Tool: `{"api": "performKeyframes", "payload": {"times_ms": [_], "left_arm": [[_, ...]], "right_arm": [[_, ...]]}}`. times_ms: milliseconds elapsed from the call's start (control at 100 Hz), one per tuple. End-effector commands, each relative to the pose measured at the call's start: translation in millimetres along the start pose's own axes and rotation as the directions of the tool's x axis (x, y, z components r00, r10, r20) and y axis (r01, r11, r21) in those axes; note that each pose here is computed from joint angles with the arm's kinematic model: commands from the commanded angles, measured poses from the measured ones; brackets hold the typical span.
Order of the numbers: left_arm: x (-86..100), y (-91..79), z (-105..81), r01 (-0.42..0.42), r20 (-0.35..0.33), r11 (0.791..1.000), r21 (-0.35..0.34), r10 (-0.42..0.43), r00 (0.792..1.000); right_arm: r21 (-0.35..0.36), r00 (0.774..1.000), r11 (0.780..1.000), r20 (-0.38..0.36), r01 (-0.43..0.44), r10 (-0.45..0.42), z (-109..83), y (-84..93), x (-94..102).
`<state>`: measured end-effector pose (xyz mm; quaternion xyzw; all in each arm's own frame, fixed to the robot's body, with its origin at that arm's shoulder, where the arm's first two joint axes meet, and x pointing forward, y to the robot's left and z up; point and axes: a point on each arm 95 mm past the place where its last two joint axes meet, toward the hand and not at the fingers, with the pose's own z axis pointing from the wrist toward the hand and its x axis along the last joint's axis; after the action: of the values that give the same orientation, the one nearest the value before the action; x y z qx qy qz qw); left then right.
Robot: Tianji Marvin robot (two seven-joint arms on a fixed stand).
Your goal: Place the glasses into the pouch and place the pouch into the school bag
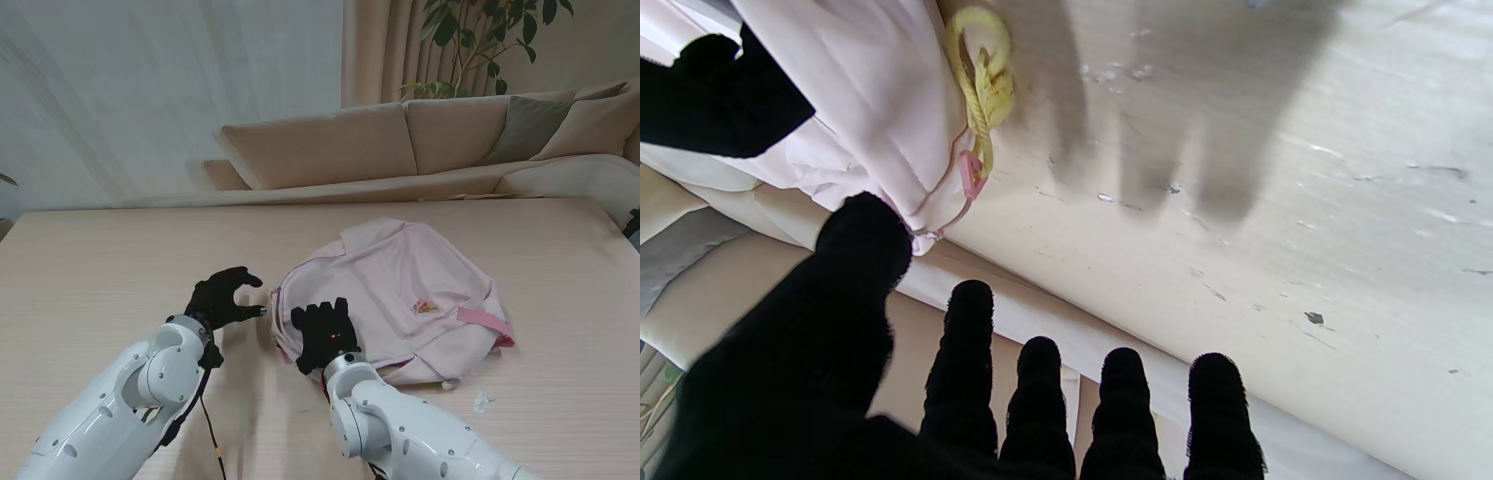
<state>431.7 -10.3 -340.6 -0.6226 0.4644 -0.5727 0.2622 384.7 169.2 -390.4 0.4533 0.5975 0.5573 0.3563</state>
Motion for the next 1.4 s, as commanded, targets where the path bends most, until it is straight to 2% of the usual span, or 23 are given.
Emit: {"api": "performKeyframes", "payload": {"times_ms": [0, 330, 620, 790, 950, 1120, 1390], "left_arm": [[3.0, 3.4, -3.3, 0.013, 0.001, 1.0, -0.007, -0.013, 1.0], [4.2, 1.9, -3.4, 0.015, -0.009, 1.0, 0.009, -0.015, 1.0], [4.9, 1.4, -4.2, 0.034, 0.009, 0.999, 0.021, -0.034, 0.999], [4.2, 0.6, -4.7, 0.03, 0.009, 0.999, 0.024, -0.03, 1.0], [-2.3, 0.8, -5.8, 0.034, 0.028, 0.999, 0.019, -0.034, 0.999], [-7.3, 1.3, -2.0, 0.074, 0.054, 0.997, -0.011, -0.073, 0.996], [-9.0, 12.4, 7.2, 0.105, 0.05, 0.987, -0.126, -0.1, 0.994]], "right_arm": [[0.079, 1.0, 0.997, -0.013, 0.017, -0.016, -9.2, -24.2, 2.9], [0.037, 0.996, 0.996, -0.014, 0.084, -0.084, -3.7, -27.5, -2.8], [0.048, 0.995, 0.994, 0.006, 0.095, -0.095, -3.4, -36.2, -7.5], [0.036, 0.995, 0.994, -0.021, 0.101, -0.1, -0.6, -34.8, -9.0], [-0.029, 0.999, 0.999, -0.009, 0.033, -0.033, 2.5, -20.9, -16.0], [-0.109, 1.0, 0.994, -0.02, -0.024, 0.022, 1.2, 0.8, -25.4], [-0.221, 0.997, 0.972, -0.035, -0.078, 0.072, 1.1, 28.2, -33.7]]}}
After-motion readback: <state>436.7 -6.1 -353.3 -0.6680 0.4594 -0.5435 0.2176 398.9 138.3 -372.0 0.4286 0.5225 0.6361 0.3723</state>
